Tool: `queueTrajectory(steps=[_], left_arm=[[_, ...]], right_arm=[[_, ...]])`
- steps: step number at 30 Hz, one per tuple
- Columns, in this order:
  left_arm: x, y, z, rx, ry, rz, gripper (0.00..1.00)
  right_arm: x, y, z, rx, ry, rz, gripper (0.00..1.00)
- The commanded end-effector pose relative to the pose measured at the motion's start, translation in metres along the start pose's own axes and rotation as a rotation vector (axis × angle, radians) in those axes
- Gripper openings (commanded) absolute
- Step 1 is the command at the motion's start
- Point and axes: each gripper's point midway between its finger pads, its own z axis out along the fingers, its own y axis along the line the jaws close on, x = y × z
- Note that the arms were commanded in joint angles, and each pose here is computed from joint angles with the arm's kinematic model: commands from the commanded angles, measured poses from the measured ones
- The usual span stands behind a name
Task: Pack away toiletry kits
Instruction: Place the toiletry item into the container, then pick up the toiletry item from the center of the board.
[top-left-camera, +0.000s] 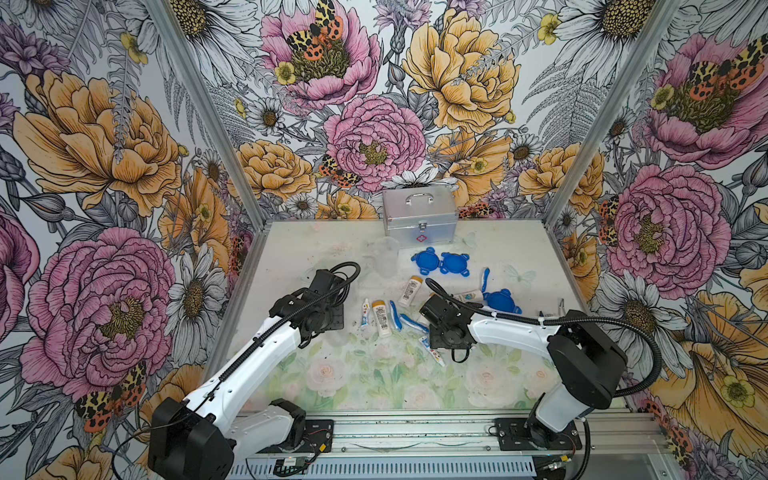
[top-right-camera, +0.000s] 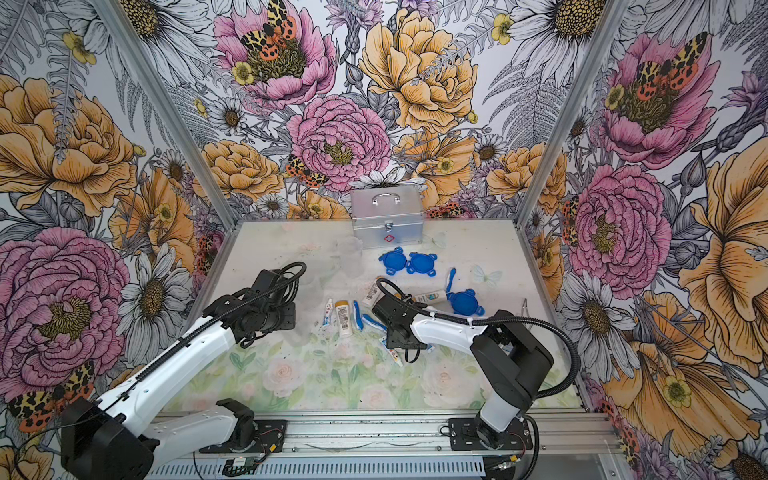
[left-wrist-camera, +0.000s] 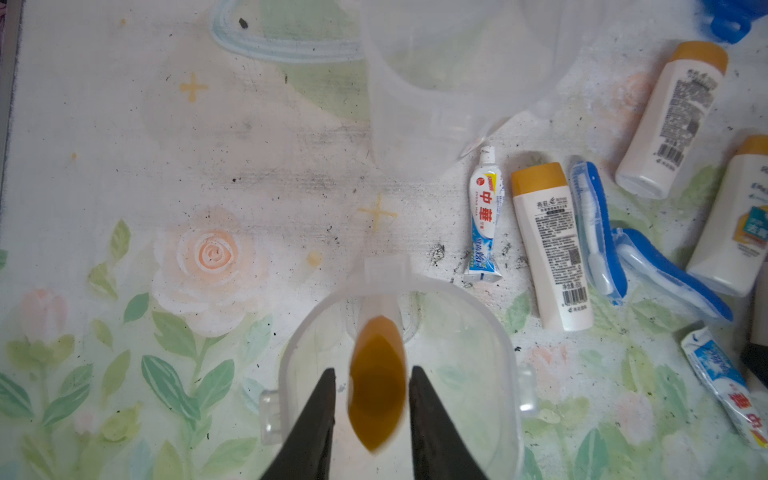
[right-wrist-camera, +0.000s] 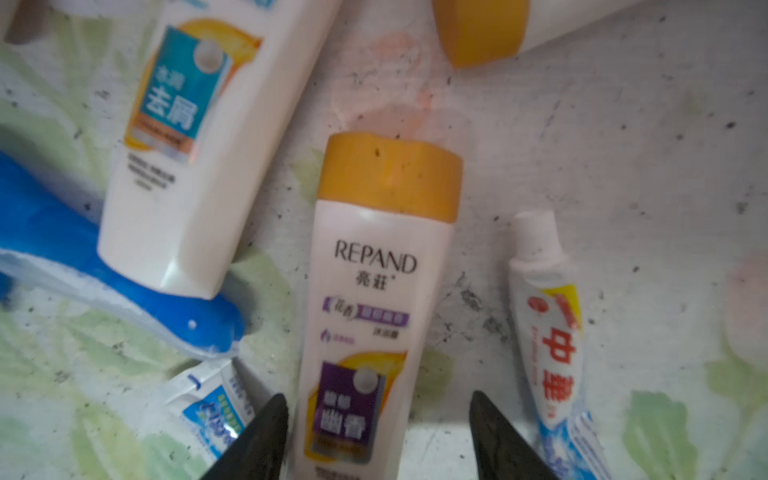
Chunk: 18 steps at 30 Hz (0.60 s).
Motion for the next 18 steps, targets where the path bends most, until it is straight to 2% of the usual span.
queueTrajectory(steps=[1,8,15,18], left_arm=[[0.001,-0.005,0.006,0.018,-0.011,-0.018,0.31],[-0.003,-0.008,-0.001,0.044,-0.027,-0.045,0.34],[-0.009,-0.017,-0.021,0.111,-0.031,-0.064,0.46],[-0.012,-0.017,-0.033,0.117,-0.032,-0.069,0.55]], right_arm=[[-0.013,0.005,0.001,0.0,-0.03,-0.01,0.64],[-0.006,0.002,0.016,-0.016,0.016,-0.002,0.54],[0.009,-0.005,0.023,-0.025,0.04,-0.003,0.24],[0.013,-0.008,0.023,-0.027,0.043,-0.002,0.17]])
